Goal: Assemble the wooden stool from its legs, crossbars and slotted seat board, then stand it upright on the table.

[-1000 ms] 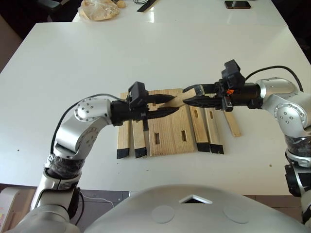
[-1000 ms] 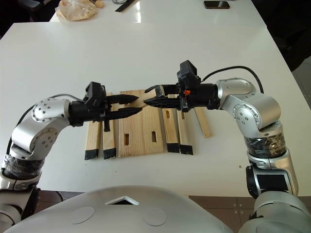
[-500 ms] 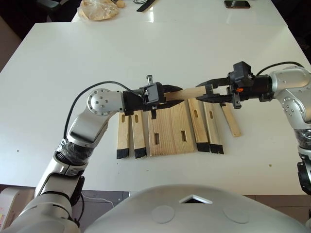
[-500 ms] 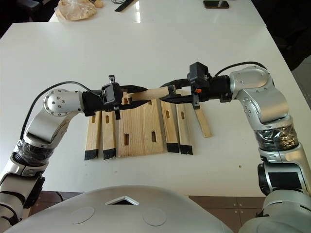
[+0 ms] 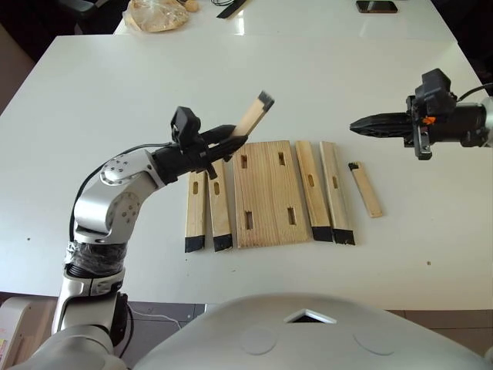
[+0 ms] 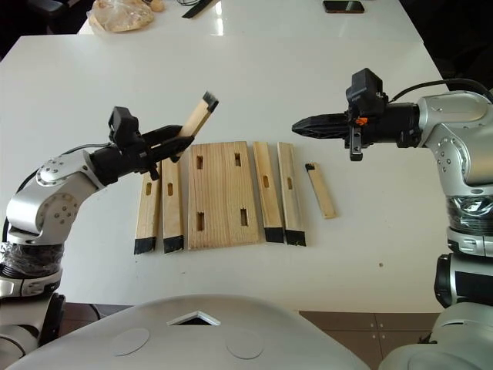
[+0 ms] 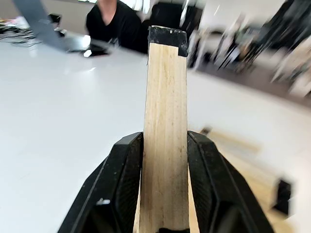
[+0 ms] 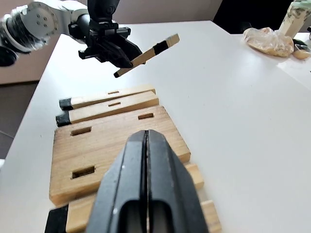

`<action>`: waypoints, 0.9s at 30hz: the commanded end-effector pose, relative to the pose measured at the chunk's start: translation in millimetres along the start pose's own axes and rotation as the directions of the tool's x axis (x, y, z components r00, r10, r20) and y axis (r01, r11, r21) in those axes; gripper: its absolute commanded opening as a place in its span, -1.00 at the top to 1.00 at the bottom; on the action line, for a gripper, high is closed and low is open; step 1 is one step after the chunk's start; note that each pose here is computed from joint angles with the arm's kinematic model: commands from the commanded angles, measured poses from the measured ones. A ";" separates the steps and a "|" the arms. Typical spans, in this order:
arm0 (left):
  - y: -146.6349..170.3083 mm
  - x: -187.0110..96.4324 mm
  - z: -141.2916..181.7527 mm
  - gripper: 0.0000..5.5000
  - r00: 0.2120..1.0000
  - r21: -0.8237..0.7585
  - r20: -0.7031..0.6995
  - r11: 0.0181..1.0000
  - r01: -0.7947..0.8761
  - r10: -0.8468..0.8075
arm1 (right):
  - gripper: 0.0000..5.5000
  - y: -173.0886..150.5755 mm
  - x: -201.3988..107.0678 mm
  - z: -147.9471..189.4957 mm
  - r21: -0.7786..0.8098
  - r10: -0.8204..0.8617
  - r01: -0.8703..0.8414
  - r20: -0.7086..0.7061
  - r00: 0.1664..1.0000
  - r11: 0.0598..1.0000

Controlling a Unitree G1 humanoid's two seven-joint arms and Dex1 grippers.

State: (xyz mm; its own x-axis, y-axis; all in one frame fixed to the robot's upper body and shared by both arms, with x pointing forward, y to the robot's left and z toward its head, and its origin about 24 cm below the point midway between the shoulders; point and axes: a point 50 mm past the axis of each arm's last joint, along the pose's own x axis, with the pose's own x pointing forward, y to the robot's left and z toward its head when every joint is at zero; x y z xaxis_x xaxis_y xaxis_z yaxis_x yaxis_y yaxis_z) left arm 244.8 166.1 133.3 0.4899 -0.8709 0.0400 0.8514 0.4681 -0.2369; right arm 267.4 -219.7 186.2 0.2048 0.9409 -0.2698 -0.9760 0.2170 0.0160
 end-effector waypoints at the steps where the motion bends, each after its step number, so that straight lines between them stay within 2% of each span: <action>1: -33.3 2.4 60.9 0.25 0.906 -0.195 0.340 0.923 0.331 -0.253 | 0.91 11.6 22.4 11.2 0.133 0.030 -0.062 0.229 0.973 0.989; 7: -44.2 13.3 64.4 -0.10 0.852 -0.298 0.438 0.848 0.438 -0.286 | 0.58 21.1 38.3 17.4 0.193 0.132 -0.212 0.361 0.923 0.958; 11: -39.4 26.4 57.6 -0.33 0.920 -0.264 0.328 0.915 0.306 -0.213 | 0.34 20.5 44.6 12.1 0.201 0.118 -0.191 0.328 0.937 0.961; 16: -32.6 31.6 63.2 -0.33 0.952 -0.131 0.253 0.969 0.211 -0.174 | 0.34 18.2 44.3 9.4 0.196 0.106 -0.171 0.304 0.947 0.966; 20: -35.2 35.9 48.0 -0.33 0.980 -0.015 0.104 0.985 0.174 -0.172 | 0.34 17.1 46.1 5.3 0.193 0.090 -0.149 0.284 0.955 0.970; 22: -32.7 41.6 46.9 -0.33 0.988 0.035 0.089 0.992 0.124 -0.127 | 0.34 10.7 50.4 5.3 0.164 0.012 -0.058 0.272 0.962 0.985; 24: -26.3 53.0 46.6 -0.33 0.996 0.111 0.076 0.993 0.028 -0.036 | 0.34 -1.6 64.0 7.4 0.131 -0.149 0.117 0.268 0.952 0.984; 26: -15.3 74.8 43.0 -0.33 0.990 0.261 0.060 0.955 -0.139 0.128 | 0.34 -18.2 91.9 9.8 0.165 -0.417 0.384 0.293 0.860 0.908; 27: -12.0 91.3 41.0 -0.33 0.973 0.309 0.080 0.922 -0.233 0.219 | 0.34 -22.5 109.7 11.4 0.255 -0.523 0.459 0.336 0.783 0.851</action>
State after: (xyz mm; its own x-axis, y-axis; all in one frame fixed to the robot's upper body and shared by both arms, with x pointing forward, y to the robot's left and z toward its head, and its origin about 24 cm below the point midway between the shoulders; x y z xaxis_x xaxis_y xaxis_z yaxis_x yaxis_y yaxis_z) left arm 260.6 114.0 181.5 0.5141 -0.8519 0.1000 0.8571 0.5056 -0.0986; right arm 286.7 -155.3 168.9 0.4381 0.8989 0.0047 -0.8928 0.4345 0.1190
